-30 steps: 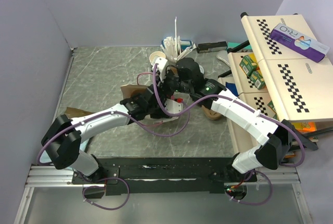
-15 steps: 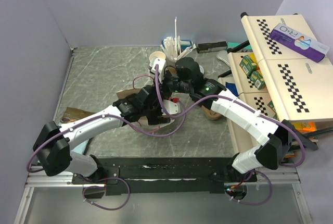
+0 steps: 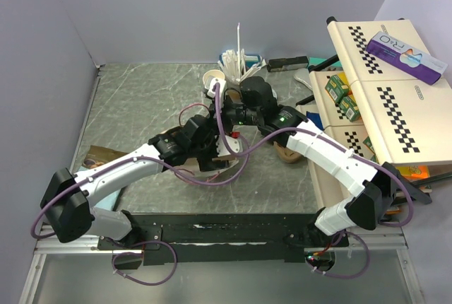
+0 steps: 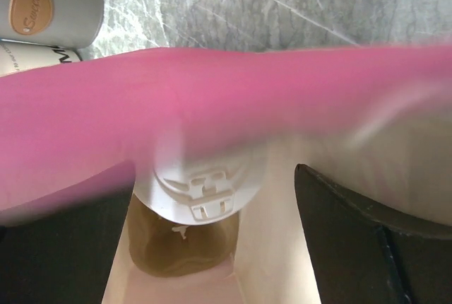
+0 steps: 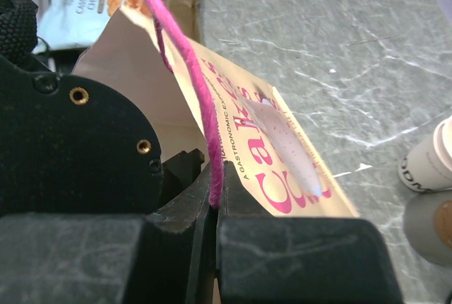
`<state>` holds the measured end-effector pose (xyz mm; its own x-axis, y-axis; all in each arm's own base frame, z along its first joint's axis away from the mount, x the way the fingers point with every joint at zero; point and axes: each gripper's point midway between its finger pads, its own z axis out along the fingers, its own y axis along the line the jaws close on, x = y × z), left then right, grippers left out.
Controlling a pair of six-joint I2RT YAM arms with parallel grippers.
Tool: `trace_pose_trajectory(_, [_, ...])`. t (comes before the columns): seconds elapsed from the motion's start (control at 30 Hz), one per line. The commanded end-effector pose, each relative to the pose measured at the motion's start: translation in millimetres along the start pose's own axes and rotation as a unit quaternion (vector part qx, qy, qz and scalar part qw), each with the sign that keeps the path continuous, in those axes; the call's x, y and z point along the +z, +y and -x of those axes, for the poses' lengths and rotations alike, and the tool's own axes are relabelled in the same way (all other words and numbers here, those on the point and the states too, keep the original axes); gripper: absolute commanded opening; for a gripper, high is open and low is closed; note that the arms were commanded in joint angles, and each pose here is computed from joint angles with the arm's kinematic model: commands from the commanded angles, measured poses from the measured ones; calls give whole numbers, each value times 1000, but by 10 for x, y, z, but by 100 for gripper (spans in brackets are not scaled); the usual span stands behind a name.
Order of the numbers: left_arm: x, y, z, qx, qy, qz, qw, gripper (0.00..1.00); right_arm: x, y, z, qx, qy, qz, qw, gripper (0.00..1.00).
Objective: Pack the takeout coffee
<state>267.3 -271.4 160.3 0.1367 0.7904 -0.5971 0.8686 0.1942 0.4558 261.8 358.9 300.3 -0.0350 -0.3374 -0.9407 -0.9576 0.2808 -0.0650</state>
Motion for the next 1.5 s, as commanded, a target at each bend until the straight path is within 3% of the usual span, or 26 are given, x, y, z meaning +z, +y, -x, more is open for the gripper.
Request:
trace_pose_trajectory(0.0, [-178, 156, 143, -49, -31, 18, 998, 99, -42, 126, 42, 50, -4, 42, 998, 0])
trace_pose_trajectory(0.5, [-237, 230, 123, -61, -24, 37, 997, 99, -10, 80, -68, 83, 10, 44, 996, 0])
trace_pose_trajectory(0.9, [-349, 295, 240, -73, -52, 35, 995, 99, -19, 46, -94, 103, 19, 43, 994, 0])
trace_pose_trajectory(1.1, [-448, 277, 324, -82, -72, 18, 994, 89, -72, 90, -152, 119, 31, 44, 991, 0])
trace_pose_trajectory(1.47, [-619, 376, 447, -89, -105, 43, 990, 96, -61, 63, -187, 142, 35, 41, 988, 0])
